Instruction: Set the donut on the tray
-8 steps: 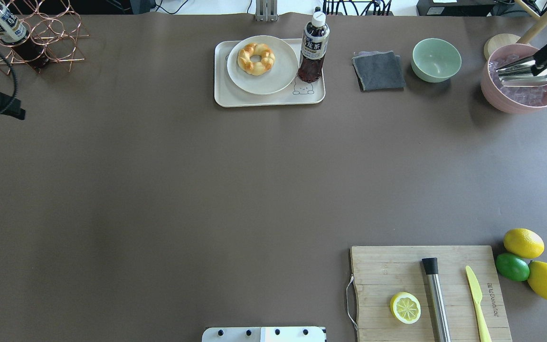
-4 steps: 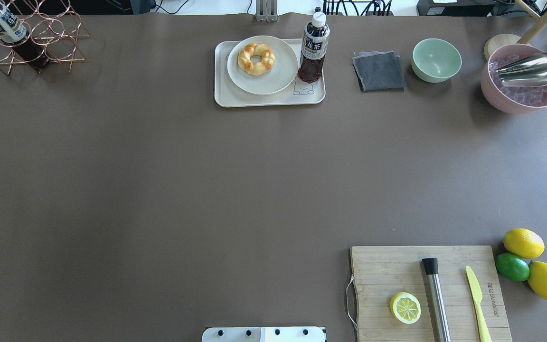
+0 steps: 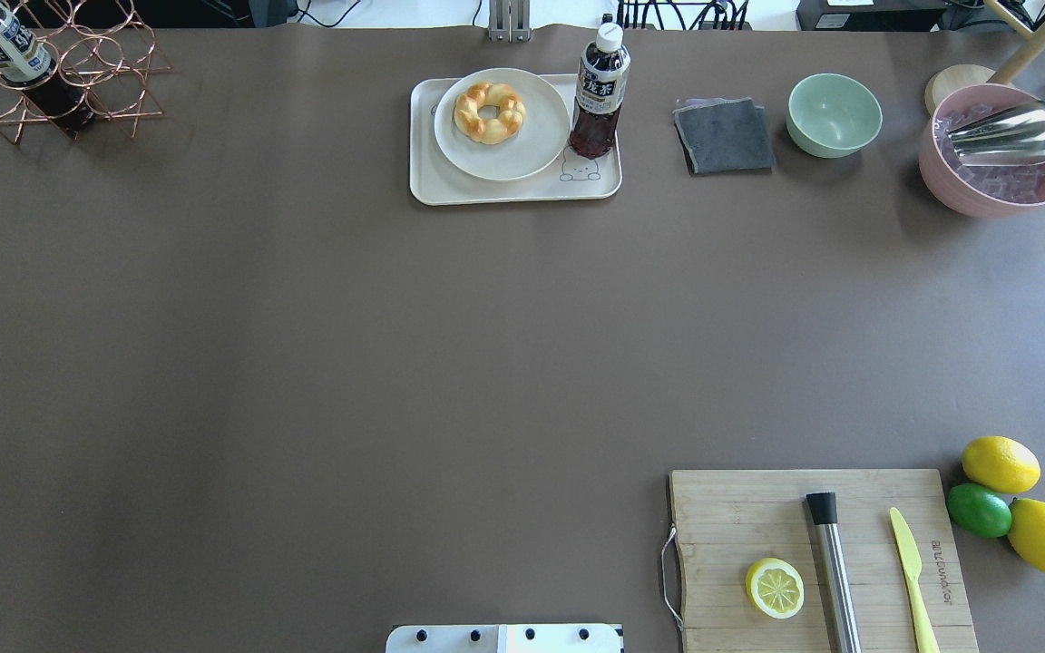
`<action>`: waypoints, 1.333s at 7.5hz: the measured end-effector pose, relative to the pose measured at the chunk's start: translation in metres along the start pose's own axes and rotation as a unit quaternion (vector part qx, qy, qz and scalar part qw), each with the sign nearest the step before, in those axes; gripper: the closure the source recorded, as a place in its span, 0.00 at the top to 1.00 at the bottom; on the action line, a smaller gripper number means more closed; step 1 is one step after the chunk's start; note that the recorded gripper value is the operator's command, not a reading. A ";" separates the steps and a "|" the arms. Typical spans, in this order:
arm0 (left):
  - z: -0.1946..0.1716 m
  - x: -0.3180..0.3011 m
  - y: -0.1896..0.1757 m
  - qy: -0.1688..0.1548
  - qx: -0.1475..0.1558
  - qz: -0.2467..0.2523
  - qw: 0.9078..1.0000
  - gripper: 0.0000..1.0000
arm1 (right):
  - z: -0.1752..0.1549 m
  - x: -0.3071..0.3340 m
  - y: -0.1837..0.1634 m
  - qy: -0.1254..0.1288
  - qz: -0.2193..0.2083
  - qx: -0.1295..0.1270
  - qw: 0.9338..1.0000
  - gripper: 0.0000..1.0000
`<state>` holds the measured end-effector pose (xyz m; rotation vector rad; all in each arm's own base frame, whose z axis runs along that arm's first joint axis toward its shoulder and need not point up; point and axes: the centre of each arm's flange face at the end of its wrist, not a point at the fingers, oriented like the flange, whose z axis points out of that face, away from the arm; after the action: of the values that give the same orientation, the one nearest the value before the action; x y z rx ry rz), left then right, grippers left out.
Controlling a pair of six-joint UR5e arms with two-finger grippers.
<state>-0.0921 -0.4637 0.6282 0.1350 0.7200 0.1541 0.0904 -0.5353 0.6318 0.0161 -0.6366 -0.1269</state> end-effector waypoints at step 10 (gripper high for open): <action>0.013 -0.007 0.006 0.025 -0.009 -0.049 0.998 0.99 | 0.010 0.006 0.010 -0.007 0.011 -0.008 1.000 1.00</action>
<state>-0.0895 -0.4600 0.6432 0.0778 0.7726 0.0701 0.0904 -0.5263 0.6440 -0.0075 -0.6498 -0.1103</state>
